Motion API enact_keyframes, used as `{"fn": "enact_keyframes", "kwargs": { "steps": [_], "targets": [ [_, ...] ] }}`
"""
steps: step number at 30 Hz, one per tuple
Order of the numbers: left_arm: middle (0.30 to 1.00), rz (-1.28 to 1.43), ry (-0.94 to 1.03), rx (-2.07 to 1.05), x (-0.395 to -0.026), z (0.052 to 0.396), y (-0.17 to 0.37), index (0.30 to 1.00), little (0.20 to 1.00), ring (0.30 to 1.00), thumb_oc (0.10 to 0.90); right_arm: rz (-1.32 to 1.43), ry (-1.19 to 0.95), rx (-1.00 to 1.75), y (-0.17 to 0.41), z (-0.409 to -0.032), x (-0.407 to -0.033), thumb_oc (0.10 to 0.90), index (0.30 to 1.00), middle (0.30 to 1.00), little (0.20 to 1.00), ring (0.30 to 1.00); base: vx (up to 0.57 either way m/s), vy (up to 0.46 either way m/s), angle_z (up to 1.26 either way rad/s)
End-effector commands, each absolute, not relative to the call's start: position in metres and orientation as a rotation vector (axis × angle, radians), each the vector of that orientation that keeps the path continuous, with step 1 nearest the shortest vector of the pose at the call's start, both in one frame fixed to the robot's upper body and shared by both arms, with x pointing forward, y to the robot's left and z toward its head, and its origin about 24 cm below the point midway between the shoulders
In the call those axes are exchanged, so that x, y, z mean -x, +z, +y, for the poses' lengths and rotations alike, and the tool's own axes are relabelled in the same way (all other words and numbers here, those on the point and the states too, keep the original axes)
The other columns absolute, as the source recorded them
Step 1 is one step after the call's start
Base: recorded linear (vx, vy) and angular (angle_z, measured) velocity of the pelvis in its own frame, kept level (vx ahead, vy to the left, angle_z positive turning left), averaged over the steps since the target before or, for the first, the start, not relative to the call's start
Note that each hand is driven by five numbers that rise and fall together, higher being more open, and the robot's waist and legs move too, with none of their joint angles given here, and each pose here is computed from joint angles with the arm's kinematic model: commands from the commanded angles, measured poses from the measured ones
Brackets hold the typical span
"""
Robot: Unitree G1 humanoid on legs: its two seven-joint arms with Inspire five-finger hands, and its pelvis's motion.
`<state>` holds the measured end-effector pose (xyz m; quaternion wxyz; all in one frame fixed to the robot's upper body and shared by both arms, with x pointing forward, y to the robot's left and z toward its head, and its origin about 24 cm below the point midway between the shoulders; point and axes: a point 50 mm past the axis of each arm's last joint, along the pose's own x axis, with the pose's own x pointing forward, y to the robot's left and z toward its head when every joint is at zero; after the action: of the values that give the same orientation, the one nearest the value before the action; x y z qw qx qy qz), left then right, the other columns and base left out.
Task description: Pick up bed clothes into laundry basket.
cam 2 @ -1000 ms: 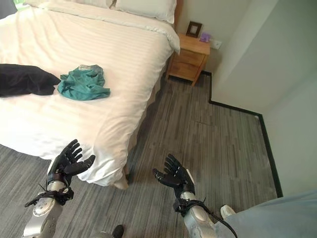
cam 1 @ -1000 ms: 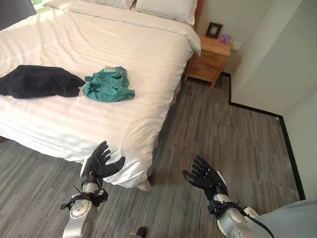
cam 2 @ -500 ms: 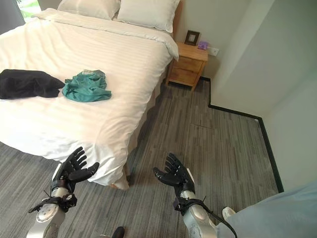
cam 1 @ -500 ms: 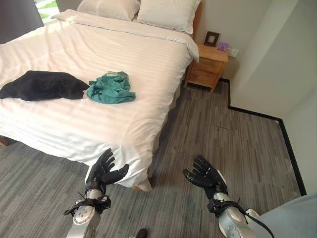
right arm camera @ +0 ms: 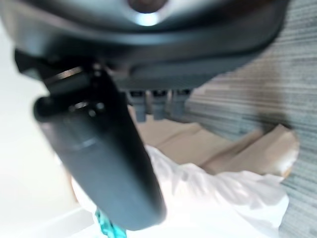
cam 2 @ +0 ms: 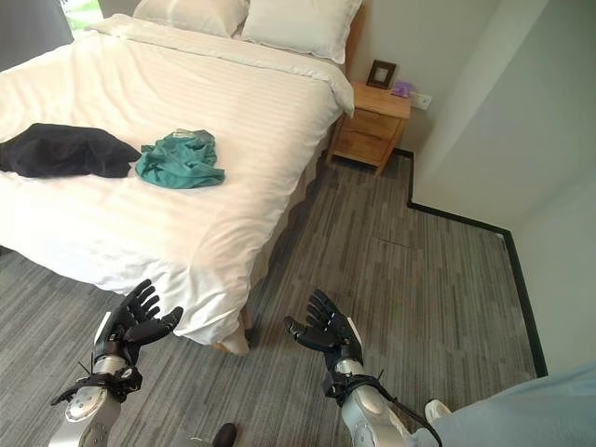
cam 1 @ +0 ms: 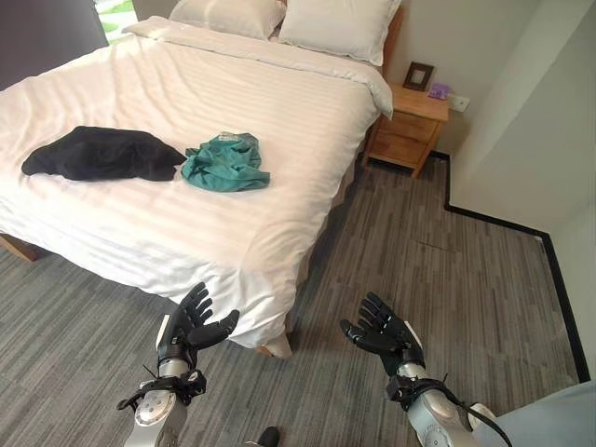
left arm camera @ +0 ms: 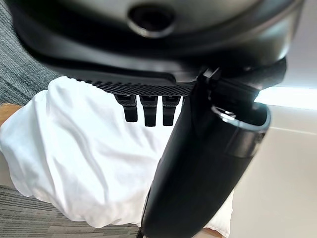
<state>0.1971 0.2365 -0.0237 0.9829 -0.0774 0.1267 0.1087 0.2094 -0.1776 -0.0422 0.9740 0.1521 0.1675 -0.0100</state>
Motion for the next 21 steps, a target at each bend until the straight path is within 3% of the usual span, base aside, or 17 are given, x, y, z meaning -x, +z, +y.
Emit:
{"fn": "enact_keyframes", "kwargs": {
  "steps": [1,16,17,19,21],
  "targets": [
    [0.9,0.048,0.187,0.12,-0.222,0.234,0.013,0.9,0.9,0.9,0.8,0.105,-0.019,-0.28,-0.001,-0.184,-0.232,0.8,0.9,0.9,0.9,0.9,0.0,0.0,0.0],
    [0.9,0.049,0.197,0.138,-0.222,0.233,0.012,0.9,0.9,0.9,0.8,0.091,-0.008,-0.282,0.003,-0.18,-0.234,0.8,0.9,0.9,0.9,0.9,0.0,0.001,0.0],
    [0.9,0.287,0.12,0.521,-0.202,0.177,-0.031,0.9,0.9,0.9,0.8,0.351,-0.274,-0.458,-0.049,-0.226,-0.187,0.8,0.9,0.9,0.9,0.9,-0.05,0.015,0.03],
    [0.9,0.275,0.107,0.505,-0.206,0.177,-0.027,0.9,0.9,0.9,0.8,0.341,-0.277,-0.459,-0.048,-0.223,-0.193,0.8,0.9,0.9,0.9,0.9,-0.09,0.044,0.08],
    [0.9,0.224,0.057,0.454,-0.213,0.179,-0.014,0.9,0.9,0.9,0.8,0.279,-0.184,-0.505,-0.032,-0.201,-0.223,0.8,0.9,0.9,0.9,0.9,-0.13,0.11,0.1]
  ]
}}
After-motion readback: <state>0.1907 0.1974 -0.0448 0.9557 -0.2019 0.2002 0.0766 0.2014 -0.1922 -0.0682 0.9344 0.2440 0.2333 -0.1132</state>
